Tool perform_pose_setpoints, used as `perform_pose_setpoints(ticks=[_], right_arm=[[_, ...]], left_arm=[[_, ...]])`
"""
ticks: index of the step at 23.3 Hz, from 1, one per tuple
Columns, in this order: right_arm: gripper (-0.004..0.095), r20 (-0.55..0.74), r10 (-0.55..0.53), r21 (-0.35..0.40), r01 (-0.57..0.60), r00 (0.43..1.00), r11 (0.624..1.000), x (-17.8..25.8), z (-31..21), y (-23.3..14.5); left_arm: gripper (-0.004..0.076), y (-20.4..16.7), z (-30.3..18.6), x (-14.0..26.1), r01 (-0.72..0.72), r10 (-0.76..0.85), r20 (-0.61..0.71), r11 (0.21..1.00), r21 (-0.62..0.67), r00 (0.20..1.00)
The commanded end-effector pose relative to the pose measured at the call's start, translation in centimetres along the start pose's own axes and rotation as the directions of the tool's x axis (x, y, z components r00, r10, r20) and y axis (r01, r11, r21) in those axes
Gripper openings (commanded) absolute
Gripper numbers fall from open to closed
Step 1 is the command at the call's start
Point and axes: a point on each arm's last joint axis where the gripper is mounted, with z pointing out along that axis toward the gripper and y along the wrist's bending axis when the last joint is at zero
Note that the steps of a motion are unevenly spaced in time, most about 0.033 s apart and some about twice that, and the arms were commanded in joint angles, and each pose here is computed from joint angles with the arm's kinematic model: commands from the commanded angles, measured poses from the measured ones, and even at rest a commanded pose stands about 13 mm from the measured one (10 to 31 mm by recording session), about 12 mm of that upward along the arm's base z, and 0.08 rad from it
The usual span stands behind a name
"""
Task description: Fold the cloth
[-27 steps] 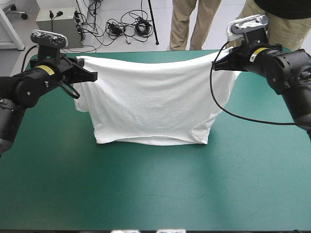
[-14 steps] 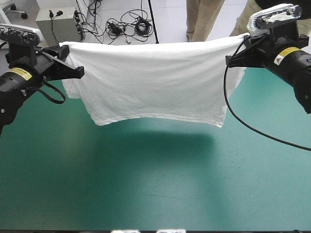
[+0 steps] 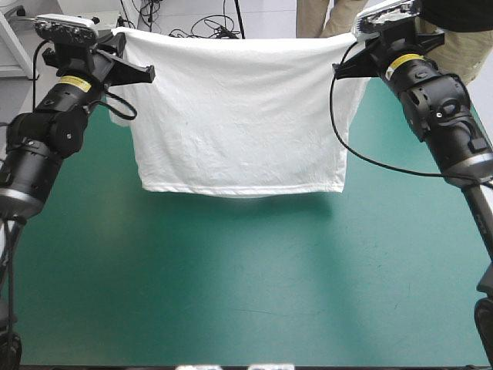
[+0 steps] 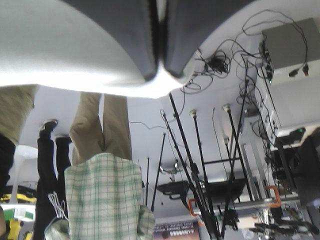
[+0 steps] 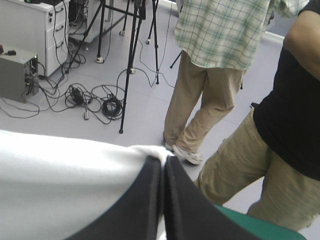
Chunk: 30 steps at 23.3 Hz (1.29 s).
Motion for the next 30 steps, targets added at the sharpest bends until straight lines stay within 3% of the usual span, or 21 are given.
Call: perform_pose_setpoints(ticks=[1,7,9,10,11,13,15,18,21,30], right_arm=[[-0.0017,0.235,0.004,0.025,-0.010,0.972,1.000,-3.2,-1.0,-1.0],[-0.0017,0.255,0.035,0.045,-0.048,0.966,0.998,-4.2,0.0,-1.9],[-0.0017,0.134,0.101,0.028,-0.106,0.986,0.994,-2.6,1.1,-1.6],[-0.0017,-0.001,0.148,0.022,-0.148,0.989,0.989,-0.7,2.3,-1.2],[-0.0017,-0.079,0.171,0.019,-0.170,0.982,0.985,0.4,2.9,-0.9],[-0.0017,-0.309,0.185,-0.005,-0.196,0.933,0.981,4.4,4.2,0.4],[-0.0017,-0.452,0.143,-0.081,-0.200,0.881,0.976,7.6,4.1,1.7],[-0.0017,-0.598,0.142,-0.123,-0.266,0.789,0.956,11.6,2.3,3.2],[-0.0017,-0.682,0.132,-0.136,-0.301,0.720,0.944,14.7,-0.1,4.1],[-0.0017,-0.799,0.102,-0.156,-0.367,0.593,0.917,19.5,-7.5,7.0]], left_arm=[[-0.0009,0.5,0.0,-3.0,-0.004,0.022,0.281,0.998,-0.063,0.960],[-0.0009,0.5,1.5,-1.8,-0.029,0.048,0.268,0.997,-0.072,0.962],[-0.0009,0.2,2.4,-0.2,-0.035,0.043,0.162,0.998,-0.047,0.986],[-0.0009,-0.1,3.2,1.9,-0.039,0.039,-0.004,0.999,-0.005,0.999],[-0.0009,-0.3,3.6,3.0,-0.038,0.039,-0.087,0.999,0.016,0.995],[-0.0009,-1.1,3.7,7.5,0.021,0.006,-0.358,0.997,0.072,0.934],[-0.0009,-1.6,2.6,10.4,0.078,-0.028,-0.477,0.993,0.084,0.879],[-0.0009,-2.3,-0.4,13.2,0.143,-0.066,-0.582,0.986,0.087,0.811],[-0.0009,-3.4,-3.6,15.5,0.160,-0.045,-0.667,0.980,0.114,0.744],[-0.0009,-5.8,-12.3,20.4,0.261,0.002,-0.882,0.955,0.142,0.472]])
